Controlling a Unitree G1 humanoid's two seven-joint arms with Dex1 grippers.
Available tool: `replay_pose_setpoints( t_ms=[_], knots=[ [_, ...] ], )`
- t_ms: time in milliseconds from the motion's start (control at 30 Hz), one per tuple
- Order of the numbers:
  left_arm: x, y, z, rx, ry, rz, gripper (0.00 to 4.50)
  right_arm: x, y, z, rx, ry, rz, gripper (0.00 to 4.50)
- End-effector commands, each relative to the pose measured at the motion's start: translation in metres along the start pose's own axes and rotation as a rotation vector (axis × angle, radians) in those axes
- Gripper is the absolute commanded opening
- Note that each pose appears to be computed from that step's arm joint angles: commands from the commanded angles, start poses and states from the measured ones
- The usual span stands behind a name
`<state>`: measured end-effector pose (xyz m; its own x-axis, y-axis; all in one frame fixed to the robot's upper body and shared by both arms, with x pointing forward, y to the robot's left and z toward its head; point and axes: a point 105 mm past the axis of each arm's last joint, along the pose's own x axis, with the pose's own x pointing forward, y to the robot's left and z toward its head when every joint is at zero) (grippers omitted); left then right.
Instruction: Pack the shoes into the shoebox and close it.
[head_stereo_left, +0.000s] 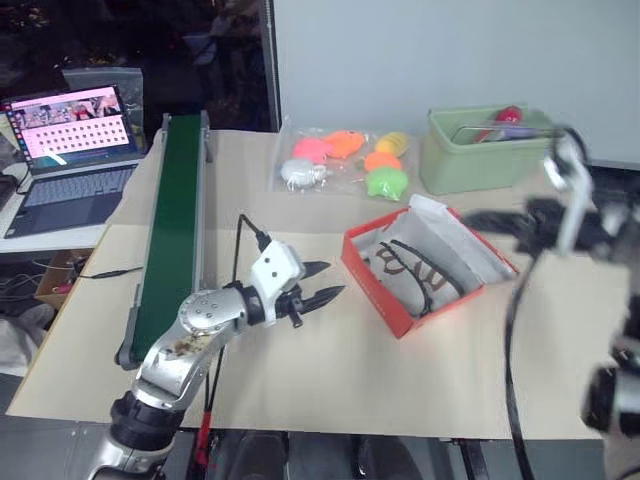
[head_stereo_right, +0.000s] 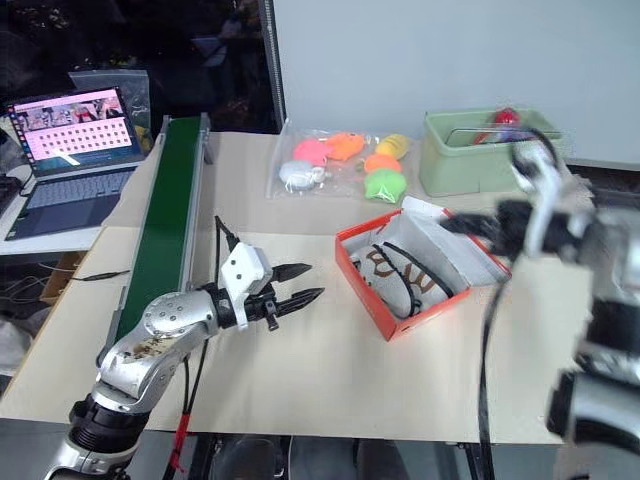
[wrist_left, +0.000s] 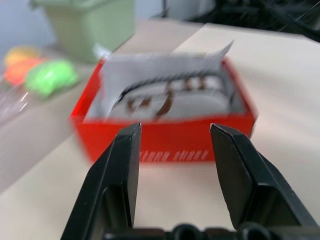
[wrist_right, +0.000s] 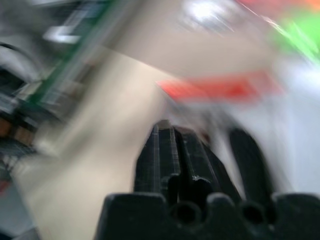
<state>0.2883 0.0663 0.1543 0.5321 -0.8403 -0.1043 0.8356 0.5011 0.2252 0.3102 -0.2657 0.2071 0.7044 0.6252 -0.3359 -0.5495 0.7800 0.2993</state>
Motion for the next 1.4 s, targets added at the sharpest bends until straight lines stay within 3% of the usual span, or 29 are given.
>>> replay_pose_setpoints(
  t_ms=[33, 200, 433, 867, 1133, 1400],
  knots=[
    [0.002, -0.003, 0.013, 0.032, -0.05, -0.017, 2.33, -0.041, -0.015, 0.007, -0.075, -0.083, -0.119, 0.07],
    [0.003, -0.003, 0.011, 0.026, -0.047, -0.02, 2.33, -0.048, -0.061, -0.047, -0.052, 0.087, -0.324, 0.07],
    [0.004, -0.002, 0.012, 0.021, -0.05, -0.016, 2.33, -0.005, -0.069, -0.092, 0.02, 0.166, -0.321, 0.07],
    [0.002, -0.004, 0.012, 0.015, -0.052, 0.006, 2.33, 0.054, -0.072, -0.082, 0.116, 0.073, -0.301, 0.07],
    [0.0, -0.002, 0.013, 0.009, -0.052, 0.031, 2.33, 0.091, -0.062, -0.056, 0.205, -0.111, -0.308, 0.07],
    [0.001, -0.005, 0.013, 0.006, -0.051, 0.031, 2.33, 0.098, -0.065, -0.026, 0.209, -0.371, -0.33, 0.07]
  ],
)
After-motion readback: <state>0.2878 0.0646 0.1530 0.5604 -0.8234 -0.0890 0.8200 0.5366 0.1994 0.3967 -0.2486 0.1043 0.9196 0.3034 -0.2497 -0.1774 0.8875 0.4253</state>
